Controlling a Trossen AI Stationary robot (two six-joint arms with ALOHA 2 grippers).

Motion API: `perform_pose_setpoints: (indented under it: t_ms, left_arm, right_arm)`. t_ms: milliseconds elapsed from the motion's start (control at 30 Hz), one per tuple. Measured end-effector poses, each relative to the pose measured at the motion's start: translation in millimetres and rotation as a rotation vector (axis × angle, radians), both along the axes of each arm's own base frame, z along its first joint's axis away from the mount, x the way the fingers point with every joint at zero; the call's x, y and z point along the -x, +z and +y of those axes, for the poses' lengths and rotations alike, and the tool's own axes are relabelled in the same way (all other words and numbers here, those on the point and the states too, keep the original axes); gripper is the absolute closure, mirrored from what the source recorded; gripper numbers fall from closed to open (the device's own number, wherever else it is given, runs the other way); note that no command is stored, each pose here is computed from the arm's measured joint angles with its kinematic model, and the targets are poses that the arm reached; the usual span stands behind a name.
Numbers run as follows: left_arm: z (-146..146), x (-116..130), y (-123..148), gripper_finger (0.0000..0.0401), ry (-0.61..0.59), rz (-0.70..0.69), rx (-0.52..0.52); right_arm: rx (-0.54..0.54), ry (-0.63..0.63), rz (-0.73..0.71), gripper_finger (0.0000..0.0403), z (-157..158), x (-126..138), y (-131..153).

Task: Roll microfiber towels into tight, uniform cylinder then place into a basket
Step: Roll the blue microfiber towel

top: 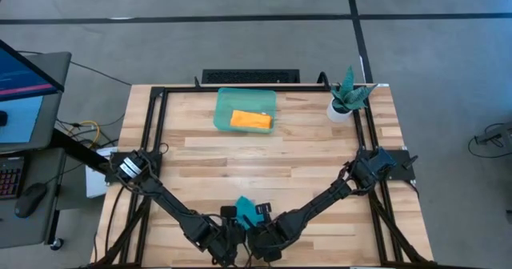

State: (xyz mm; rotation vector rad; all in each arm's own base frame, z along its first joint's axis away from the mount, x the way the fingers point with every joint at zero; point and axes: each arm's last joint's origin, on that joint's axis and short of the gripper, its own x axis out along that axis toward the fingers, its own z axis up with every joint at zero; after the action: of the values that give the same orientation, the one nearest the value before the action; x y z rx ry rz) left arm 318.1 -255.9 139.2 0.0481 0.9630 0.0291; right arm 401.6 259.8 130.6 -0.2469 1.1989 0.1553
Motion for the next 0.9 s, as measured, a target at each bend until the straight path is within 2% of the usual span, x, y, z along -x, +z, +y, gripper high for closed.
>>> perform_pose_setpoints:
  t_ms: [367, 633, 900]
  left_arm:
    - [-12, 0, 13, 0.0246, -0.037, -0.078, -0.055]
    - [2, -8, 11, 0.0246, 0.002, -0.075, -0.088]
    - [15, -17, 12, 0.0246, 0.010, -0.027, -0.051]
  right_arm:
    - [-0.018, 0.032, -0.024, 0.0390, 6, 0, 0]
    - [-0.016, 0.036, -0.026, 0.0389, 8, 1, 0]
    - [-0.028, 0.039, -0.018, 0.0381, 8, 1, -1]
